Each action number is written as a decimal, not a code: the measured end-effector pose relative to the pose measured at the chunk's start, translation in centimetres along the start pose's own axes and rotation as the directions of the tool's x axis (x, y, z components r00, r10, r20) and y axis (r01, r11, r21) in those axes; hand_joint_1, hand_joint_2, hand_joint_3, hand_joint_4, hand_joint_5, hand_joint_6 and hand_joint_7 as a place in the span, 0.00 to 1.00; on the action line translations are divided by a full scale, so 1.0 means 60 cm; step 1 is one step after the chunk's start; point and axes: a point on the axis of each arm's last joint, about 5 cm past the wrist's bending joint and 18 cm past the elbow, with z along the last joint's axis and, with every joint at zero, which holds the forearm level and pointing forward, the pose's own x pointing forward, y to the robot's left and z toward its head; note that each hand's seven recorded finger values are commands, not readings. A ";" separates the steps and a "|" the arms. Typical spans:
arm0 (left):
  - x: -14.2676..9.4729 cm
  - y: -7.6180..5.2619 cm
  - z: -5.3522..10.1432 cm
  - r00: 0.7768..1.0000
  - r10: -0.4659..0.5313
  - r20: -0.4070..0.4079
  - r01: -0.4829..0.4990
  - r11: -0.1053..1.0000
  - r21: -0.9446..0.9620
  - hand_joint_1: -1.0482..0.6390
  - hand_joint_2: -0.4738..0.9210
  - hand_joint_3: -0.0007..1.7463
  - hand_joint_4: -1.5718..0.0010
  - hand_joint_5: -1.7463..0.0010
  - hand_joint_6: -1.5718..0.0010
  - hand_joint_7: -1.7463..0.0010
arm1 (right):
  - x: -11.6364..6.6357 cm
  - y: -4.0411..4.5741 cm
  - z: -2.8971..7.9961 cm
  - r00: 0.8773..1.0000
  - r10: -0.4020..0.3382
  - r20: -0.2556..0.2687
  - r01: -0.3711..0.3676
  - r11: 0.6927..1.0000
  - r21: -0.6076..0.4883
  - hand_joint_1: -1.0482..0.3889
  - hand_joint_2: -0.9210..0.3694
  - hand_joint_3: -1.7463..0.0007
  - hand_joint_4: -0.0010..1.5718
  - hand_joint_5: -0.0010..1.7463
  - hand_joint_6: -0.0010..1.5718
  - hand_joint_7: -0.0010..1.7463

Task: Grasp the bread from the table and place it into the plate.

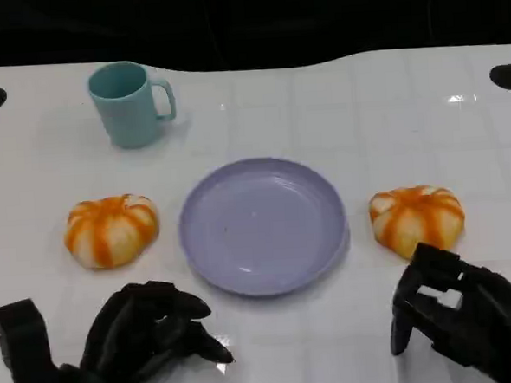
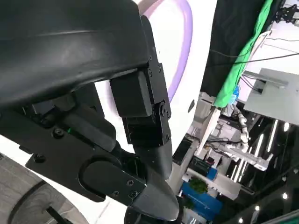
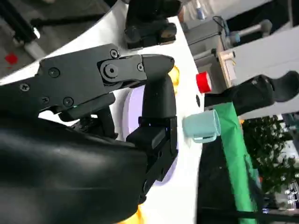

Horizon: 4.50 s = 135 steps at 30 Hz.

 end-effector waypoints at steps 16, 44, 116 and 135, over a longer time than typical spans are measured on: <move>-0.005 -0.003 -0.005 1.000 0.002 0.009 -0.002 1.000 0.008 0.03 0.91 0.00 0.00 0.83 0.00 0.97 | 0.002 -0.025 0.088 0.993 0.049 0.111 0.059 0.607 -0.793 0.27 0.00 0.92 0.15 0.34 0.22 0.05; -0.009 -0.002 -0.002 1.000 0.005 0.004 -0.005 1.000 -0.003 0.02 0.90 0.00 0.00 0.81 0.00 0.95 | 0.068 -0.014 0.104 0.999 -0.045 -0.009 -0.010 -0.016 -1.000 0.16 0.00 0.99 0.11 0.12 0.12 0.00; -0.011 -0.011 0.000 1.000 0.006 0.002 -0.006 1.000 -0.011 0.02 0.88 0.00 0.00 0.81 0.00 0.95 | 0.150 -0.057 0.000 0.976 -0.021 0.216 0.217 0.029 -0.976 0.72 0.49 0.37 0.61 1.00 0.47 1.00; -0.013 -0.010 -0.003 1.000 0.009 0.001 -0.009 1.000 0.000 0.02 0.90 0.00 0.00 0.82 0.00 0.96 | 0.184 -0.019 0.042 0.913 0.012 0.407 0.392 0.246 -0.887 0.67 0.56 0.12 0.63 1.00 0.50 0.96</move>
